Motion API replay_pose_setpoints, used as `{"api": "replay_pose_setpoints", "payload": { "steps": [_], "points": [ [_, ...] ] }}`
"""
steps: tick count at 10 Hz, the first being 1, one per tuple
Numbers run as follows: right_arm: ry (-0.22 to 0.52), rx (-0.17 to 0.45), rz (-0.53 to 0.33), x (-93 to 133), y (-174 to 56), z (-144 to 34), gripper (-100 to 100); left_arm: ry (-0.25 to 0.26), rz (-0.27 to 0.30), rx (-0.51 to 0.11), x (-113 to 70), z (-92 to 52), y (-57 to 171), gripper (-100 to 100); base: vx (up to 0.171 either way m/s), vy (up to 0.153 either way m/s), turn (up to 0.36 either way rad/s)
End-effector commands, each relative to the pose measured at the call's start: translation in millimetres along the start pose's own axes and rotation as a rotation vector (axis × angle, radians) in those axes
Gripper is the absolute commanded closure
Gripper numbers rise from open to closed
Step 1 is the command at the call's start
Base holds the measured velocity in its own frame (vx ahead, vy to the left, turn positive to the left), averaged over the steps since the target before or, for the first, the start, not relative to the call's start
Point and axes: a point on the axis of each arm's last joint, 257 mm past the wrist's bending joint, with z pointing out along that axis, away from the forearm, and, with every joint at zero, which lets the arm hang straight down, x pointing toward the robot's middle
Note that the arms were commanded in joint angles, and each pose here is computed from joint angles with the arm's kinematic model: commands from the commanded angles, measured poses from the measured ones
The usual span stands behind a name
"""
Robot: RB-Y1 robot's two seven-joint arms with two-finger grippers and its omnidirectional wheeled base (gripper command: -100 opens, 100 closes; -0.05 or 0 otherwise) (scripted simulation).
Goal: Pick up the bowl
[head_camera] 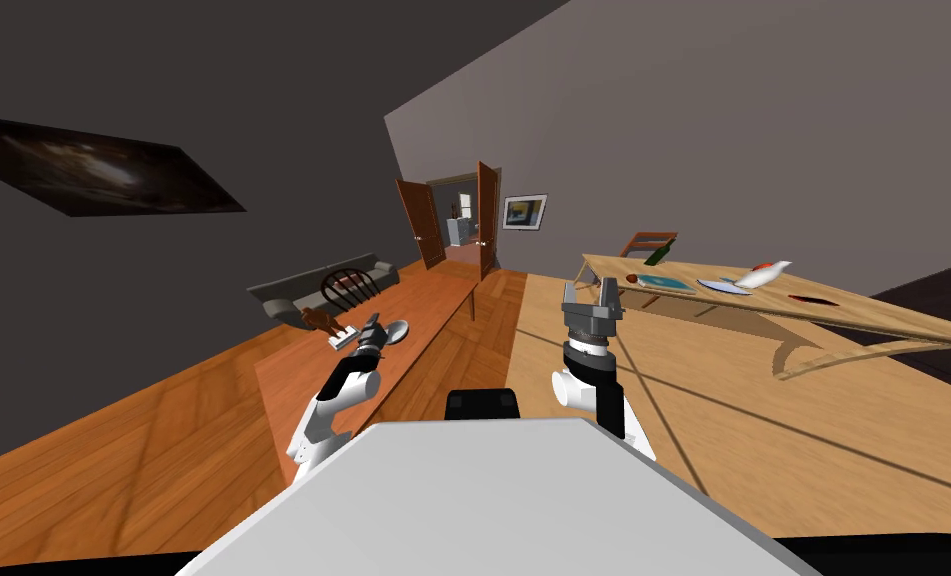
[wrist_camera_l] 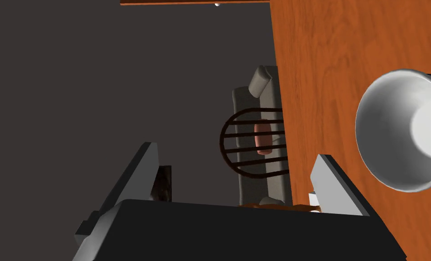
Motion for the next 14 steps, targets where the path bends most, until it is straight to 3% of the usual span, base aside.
{"api": "replay_pose_setpoints", "payload": {
  "steps": [1,2,4,9,14],
  "points": [
    [0.0,0.0,0.0,0.0,0.0,0.0,0,-0.008,-0.001,-0.051,-5.5,1.2,13.5,-100,-0.02,-0.011,-0.028],
    [0.0,0.0,0.0,0.0,0.0,0.0,0,-0.026,-0.007,-0.09,-17.4,4.0,25.4,-100,-0.013,-0.011,-0.052],
    [0.0,0.0,0.0,0.0,0.0,0.0,0,-0.025,-0.008,-0.127,-16.9,3.0,34.7,-100,-0.005,-0.005,-0.019],
    [0.0,0.0,0.0,0.0,0.0,0.0,0,-0.07,-0.035,-0.293,-48.3,4.1,81.3,-100,-0.003,-0.006,-0.047],
    [0.0,0.0,0.0,0.0,0.0,0.0,0,-0.089,-0.061,-0.448,-63.9,-3.9,121.5,-100,0.011,0.001,-0.039]
  ]
}}
